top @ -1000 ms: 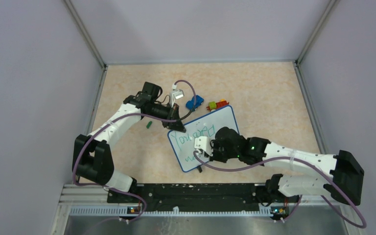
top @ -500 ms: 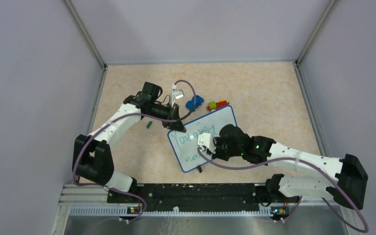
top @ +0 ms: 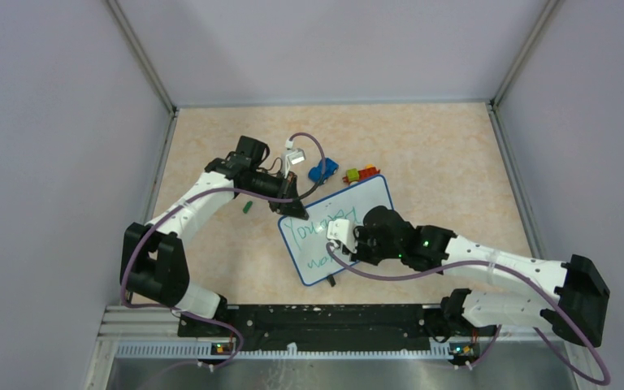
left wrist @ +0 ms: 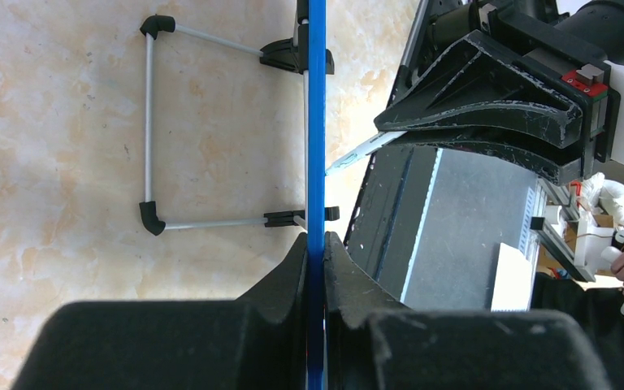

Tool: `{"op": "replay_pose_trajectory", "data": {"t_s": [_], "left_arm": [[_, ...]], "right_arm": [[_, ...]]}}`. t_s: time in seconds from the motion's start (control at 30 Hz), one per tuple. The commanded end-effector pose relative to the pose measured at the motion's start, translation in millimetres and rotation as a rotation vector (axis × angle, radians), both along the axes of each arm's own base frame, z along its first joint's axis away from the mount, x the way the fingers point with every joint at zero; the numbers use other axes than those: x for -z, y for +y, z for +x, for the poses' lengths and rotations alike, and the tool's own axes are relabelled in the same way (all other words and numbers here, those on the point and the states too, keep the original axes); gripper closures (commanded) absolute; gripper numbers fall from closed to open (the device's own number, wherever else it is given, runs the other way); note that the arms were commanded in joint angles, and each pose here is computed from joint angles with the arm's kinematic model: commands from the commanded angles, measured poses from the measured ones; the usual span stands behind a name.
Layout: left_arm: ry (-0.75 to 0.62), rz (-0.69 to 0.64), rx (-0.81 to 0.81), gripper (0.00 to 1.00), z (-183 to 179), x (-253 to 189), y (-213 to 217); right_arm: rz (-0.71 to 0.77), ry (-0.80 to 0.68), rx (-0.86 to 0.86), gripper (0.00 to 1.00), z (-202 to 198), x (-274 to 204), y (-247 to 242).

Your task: Write a sentence on the whiteboard

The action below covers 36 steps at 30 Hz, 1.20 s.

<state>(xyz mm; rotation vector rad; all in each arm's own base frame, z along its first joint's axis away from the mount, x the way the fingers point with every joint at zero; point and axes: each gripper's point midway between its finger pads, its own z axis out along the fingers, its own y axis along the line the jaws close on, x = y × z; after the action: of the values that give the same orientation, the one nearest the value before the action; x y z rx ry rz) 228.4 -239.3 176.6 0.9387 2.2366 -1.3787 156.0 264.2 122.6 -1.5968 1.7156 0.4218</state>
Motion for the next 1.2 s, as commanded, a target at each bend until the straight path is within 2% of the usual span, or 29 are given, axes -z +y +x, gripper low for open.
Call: {"op": "replay_pose_trajectory", "data": {"t_s": [0.0, 0.5, 1.17], "left_arm": [[0.004, 0.012, 0.001, 1.0, 5, 8, -2], [0.007, 0.01, 0.002, 1.0, 5, 8, -3], [0.002, 0.014, 0.0, 1.0, 4, 8, -1]], "right_arm": [[0.007, -0.047, 0.04, 1.0, 14, -8, 2], [-0.056, 0.025, 0.002, 1.0, -6, 19, -15], [0.027, -0.019, 0.042, 1.0, 10, -5, 4]]}}
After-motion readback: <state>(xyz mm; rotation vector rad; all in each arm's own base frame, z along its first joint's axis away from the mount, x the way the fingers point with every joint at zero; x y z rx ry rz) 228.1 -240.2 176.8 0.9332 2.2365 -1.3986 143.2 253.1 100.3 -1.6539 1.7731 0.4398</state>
